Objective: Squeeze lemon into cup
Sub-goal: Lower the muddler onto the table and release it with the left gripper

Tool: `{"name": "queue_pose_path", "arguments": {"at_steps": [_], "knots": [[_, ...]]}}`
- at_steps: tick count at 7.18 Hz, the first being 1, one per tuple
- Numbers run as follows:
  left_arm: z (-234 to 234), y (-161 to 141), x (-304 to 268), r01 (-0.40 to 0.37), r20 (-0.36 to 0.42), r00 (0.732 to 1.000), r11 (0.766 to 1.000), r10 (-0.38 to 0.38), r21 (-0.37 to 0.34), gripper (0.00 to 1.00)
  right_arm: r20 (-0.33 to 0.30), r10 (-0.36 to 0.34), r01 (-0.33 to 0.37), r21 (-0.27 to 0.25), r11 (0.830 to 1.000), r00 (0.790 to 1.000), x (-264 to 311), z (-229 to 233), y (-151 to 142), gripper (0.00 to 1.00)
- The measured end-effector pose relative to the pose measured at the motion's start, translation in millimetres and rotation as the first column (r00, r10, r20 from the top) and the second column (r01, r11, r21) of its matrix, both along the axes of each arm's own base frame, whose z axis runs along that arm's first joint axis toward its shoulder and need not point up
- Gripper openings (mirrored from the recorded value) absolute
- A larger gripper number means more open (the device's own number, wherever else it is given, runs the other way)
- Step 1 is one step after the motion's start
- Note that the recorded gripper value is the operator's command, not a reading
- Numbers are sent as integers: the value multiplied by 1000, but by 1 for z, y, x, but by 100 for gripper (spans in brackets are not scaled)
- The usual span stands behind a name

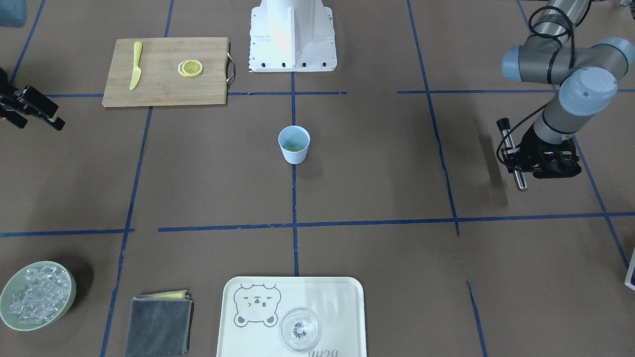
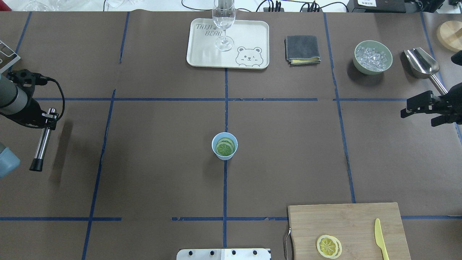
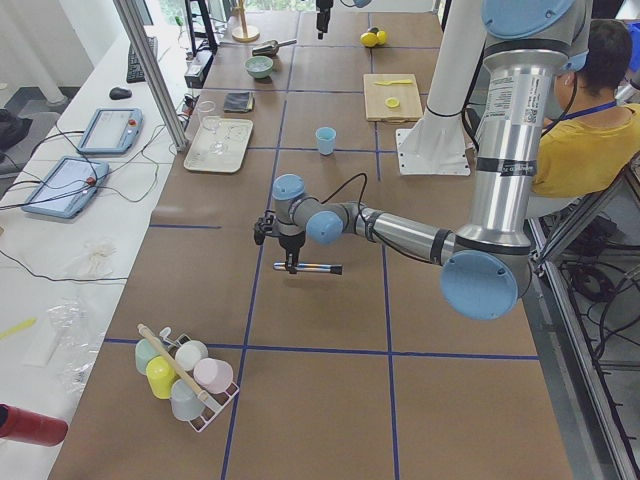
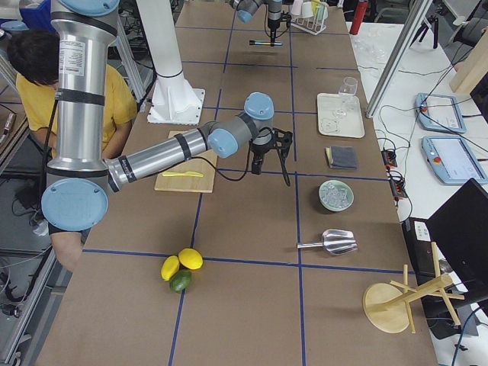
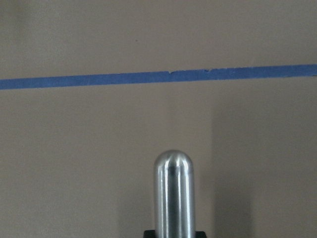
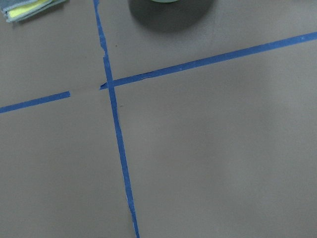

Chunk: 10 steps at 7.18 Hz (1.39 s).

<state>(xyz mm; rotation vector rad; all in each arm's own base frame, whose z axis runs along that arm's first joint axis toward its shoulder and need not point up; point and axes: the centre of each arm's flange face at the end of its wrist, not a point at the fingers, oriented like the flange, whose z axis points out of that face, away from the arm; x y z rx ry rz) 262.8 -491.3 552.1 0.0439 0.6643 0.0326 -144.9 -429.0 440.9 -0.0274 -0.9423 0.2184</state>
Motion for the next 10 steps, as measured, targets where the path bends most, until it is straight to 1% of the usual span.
{"name": "queue_pose_path", "arguments": {"at_steps": [6, 10], "knots": [[3, 0, 6, 2, 3, 1000, 1000, -2, -9, 0, -1, 0, 0, -2, 1000, 1000, 0, 1, 0, 100], [4, 7, 20, -31, 3, 1000, 999, 31, -9, 0, -2, 0, 0, -4, 1000, 1000, -1, 2, -1, 100]]}}
